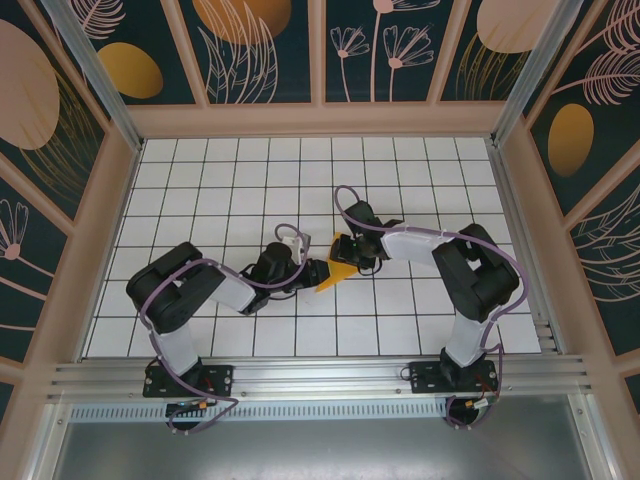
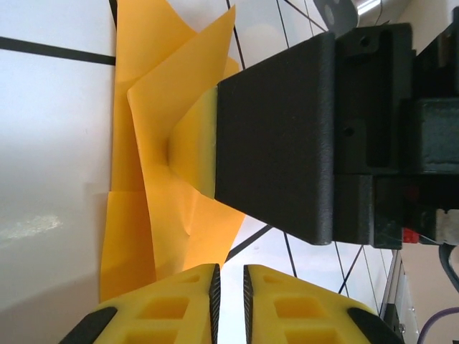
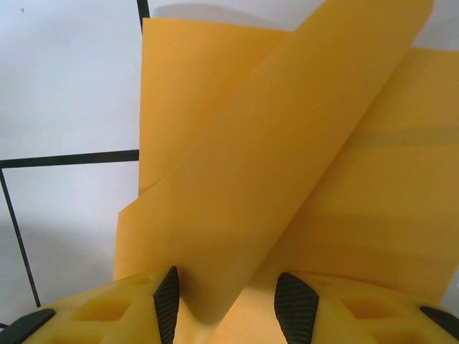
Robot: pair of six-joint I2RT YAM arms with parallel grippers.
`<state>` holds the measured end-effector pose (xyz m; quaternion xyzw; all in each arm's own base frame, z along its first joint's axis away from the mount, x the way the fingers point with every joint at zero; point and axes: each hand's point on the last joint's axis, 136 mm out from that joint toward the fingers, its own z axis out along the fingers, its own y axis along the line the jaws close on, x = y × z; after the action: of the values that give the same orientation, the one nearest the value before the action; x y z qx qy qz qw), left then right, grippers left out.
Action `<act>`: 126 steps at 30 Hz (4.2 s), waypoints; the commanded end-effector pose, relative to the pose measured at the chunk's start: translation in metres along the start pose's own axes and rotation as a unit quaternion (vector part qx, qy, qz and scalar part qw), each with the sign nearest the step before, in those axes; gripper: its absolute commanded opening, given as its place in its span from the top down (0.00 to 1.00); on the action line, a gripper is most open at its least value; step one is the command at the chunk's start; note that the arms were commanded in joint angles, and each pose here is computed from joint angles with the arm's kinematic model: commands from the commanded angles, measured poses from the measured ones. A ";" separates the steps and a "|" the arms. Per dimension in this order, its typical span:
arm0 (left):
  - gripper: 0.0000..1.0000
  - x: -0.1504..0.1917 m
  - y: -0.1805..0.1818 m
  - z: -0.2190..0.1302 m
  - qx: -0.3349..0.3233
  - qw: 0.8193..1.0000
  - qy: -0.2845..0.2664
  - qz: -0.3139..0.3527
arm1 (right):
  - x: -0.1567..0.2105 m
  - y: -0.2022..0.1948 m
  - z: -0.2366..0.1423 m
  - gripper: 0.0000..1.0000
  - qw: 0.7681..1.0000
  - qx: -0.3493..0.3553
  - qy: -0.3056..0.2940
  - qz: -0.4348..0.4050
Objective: Fold a paper plane with a square sheet of paper (pick it up from the middle)
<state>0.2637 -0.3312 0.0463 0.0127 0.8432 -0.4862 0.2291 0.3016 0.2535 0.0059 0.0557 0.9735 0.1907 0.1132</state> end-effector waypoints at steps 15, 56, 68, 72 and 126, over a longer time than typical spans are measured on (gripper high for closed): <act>0.85 0.002 0.027 0.010 -0.053 0.999 0.008 -0.004 | 0.080 -0.117 0.044 0.50 0.973 0.196 0.120 0.010; 0.97 0.045 0.097 -0.004 -0.191 0.978 0.075 -0.024 | -0.021 0.045 -0.074 0.60 0.988 -0.123 -0.056 -0.072; 0.97 0.042 0.098 0.000 -0.210 0.974 0.088 -0.009 | 0.003 0.039 -0.039 0.83 0.983 -0.165 -0.003 -0.074; 0.97 0.041 0.098 0.002 -0.210 0.974 0.088 -0.009 | 0.009 0.034 -0.032 0.84 0.984 -0.164 0.011 -0.073; 0.89 0.005 0.040 -0.001 -0.141 0.989 0.050 0.021 | 0.008 0.015 -0.016 0.84 0.986 -0.151 0.041 -0.054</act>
<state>0.2713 -0.3248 0.0195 0.0249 0.8982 -0.3907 0.1998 0.2991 0.2583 0.0181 -0.0096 0.9396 0.3287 0.0949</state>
